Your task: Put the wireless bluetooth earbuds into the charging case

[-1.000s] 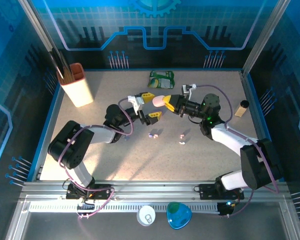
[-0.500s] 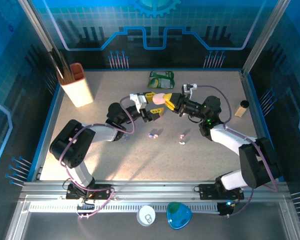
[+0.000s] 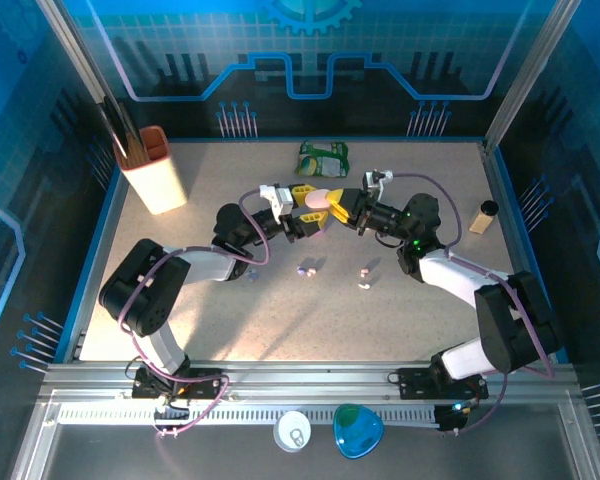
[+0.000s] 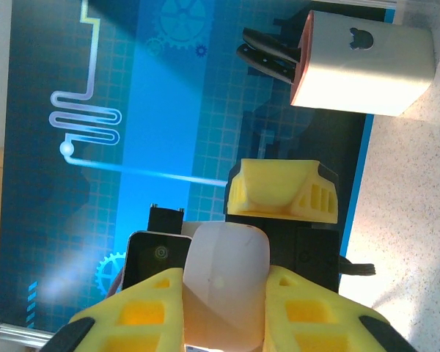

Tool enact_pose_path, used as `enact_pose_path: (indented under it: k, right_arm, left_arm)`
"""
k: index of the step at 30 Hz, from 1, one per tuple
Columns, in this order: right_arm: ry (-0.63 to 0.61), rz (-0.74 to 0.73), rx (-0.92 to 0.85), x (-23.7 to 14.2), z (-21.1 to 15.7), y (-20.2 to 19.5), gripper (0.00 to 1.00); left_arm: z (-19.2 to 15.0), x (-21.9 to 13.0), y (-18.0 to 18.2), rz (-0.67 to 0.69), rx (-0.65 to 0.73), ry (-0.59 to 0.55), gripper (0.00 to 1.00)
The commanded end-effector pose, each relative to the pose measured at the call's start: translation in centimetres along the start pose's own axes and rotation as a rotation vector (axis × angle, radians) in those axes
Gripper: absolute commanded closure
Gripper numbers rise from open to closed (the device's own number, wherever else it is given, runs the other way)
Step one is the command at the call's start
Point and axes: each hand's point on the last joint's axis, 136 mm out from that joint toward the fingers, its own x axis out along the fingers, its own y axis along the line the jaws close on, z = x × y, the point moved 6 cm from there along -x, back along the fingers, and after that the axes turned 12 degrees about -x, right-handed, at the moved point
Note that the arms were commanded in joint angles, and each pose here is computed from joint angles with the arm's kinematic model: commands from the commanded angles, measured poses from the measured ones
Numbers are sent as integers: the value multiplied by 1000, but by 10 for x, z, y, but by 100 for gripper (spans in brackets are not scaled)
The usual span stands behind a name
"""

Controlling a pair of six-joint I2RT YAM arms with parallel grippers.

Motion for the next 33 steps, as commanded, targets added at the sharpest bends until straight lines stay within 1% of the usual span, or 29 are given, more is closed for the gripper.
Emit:
enact_pose_path:
  k: [1,4,7,10,13,17,20,27,33]
  right_arm:
    - [-3,22,-21,2,-2,3,83]
    - [-7,25,-20,2,-1,3,83]
    - [-5,26,-18,2,-1,2,83]
    - [-8,30,-17,3,0,3,83]
    - [-8,41,-15,3,1,5,83]
    - [-11,38,-11,3,1,3,83]
    - [-13,32,-5,3,1,0,83]
    - [-19,48,9,4,2,-2,83]
    - [-17,30,6,3,1,-3,83]
  left_arm:
    - [12,5,-6,-51,13,-29,49]
    - [11,5,-6,-52,14,-27,54]
    - [10,5,-6,-52,14,-25,61]
    - [8,5,-5,-50,17,-22,60]
    - [6,6,-4,-50,16,-17,52]
    - [4,6,-4,-51,15,-15,51]
    - [4,6,-4,-51,15,-14,54]
    - [3,6,-4,-52,15,-11,54]
    - [3,6,-4,-51,15,-12,65]
